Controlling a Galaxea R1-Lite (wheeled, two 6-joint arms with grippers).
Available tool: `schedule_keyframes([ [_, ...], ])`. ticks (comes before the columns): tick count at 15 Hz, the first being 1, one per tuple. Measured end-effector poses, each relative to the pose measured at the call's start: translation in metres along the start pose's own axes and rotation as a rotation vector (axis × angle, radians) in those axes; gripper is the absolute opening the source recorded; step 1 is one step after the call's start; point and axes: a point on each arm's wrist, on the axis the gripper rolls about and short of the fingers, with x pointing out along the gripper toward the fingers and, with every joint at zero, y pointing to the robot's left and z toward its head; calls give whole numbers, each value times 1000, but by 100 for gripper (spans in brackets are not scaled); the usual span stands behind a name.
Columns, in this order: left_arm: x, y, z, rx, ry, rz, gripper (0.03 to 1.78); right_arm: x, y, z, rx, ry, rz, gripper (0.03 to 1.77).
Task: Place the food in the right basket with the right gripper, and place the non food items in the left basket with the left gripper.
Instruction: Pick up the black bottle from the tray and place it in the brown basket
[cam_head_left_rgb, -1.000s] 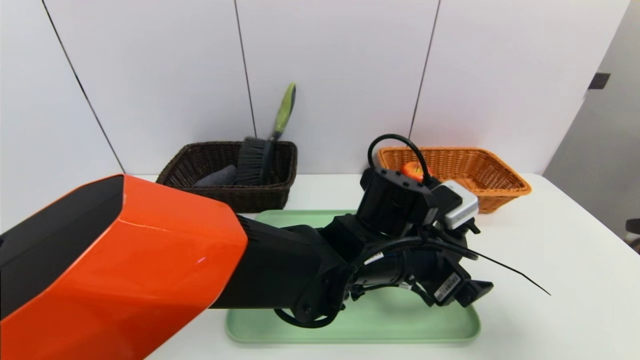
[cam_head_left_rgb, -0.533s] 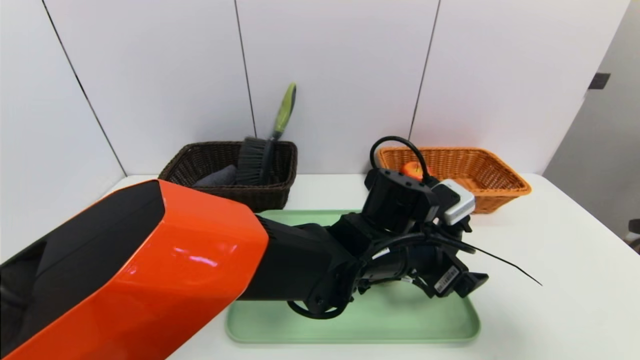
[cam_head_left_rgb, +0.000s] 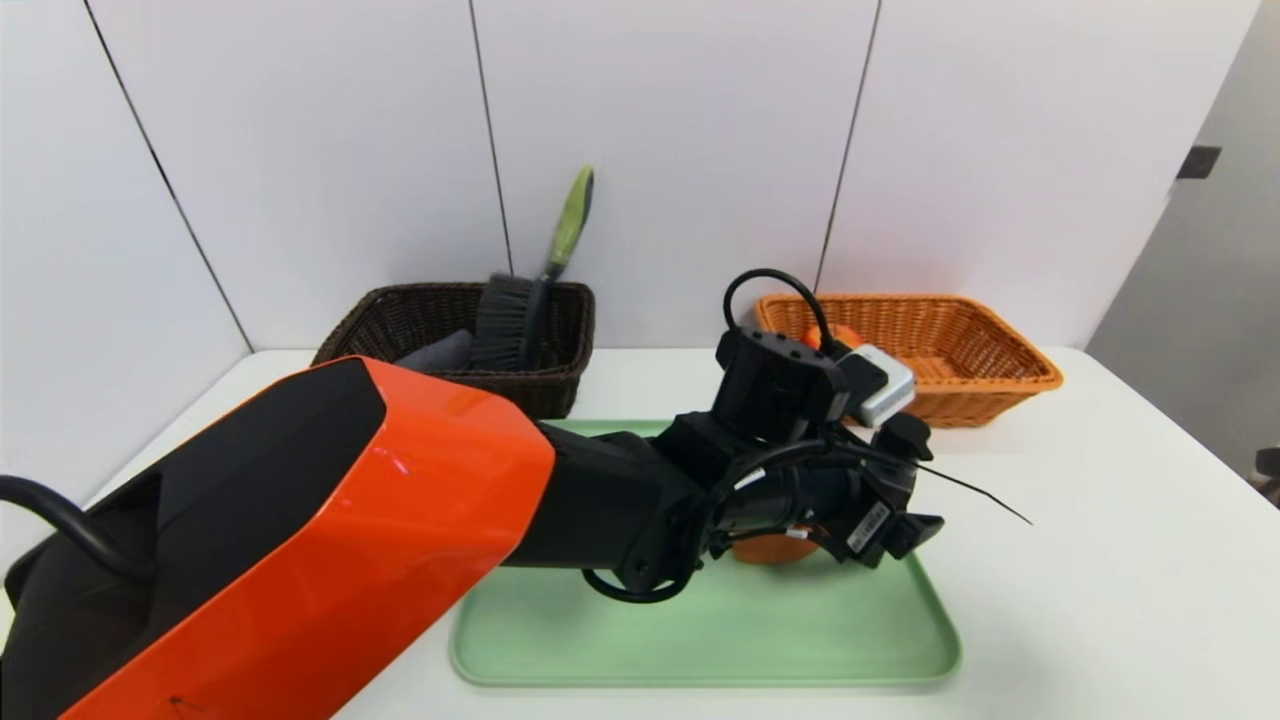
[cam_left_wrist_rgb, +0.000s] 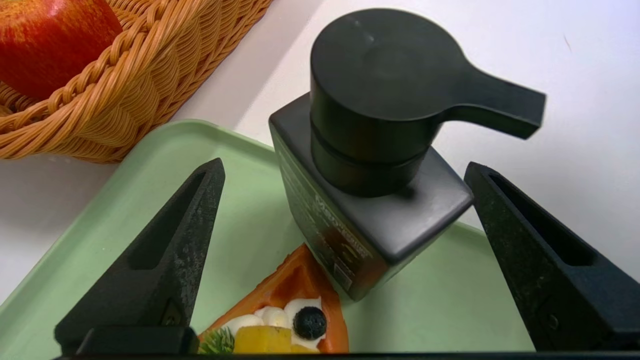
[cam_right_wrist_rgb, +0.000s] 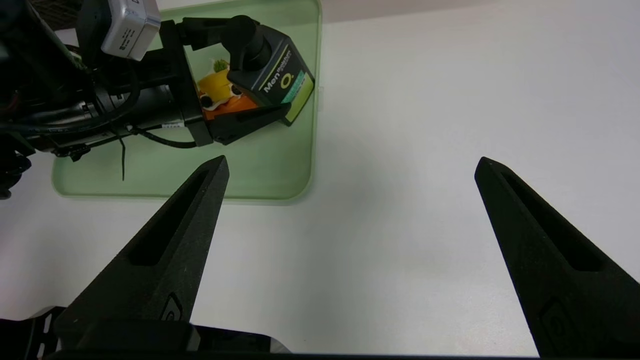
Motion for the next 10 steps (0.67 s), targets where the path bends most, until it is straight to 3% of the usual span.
schedule_keyframes([
  [2,5,1,-2,0,2,13,159,-1,0,-2,0,-1,0,170],
  [5,13,5,-6,0,7,78,111,-1,-1,-4,0,1,0,170],
  [9,15,5,-7,-2,9,81,61,-2,-1,-5,0,1,0,170],
  [10,14,5,-6,-3,8,82,61,-2,-1,-5,0,1,-1,170],
])
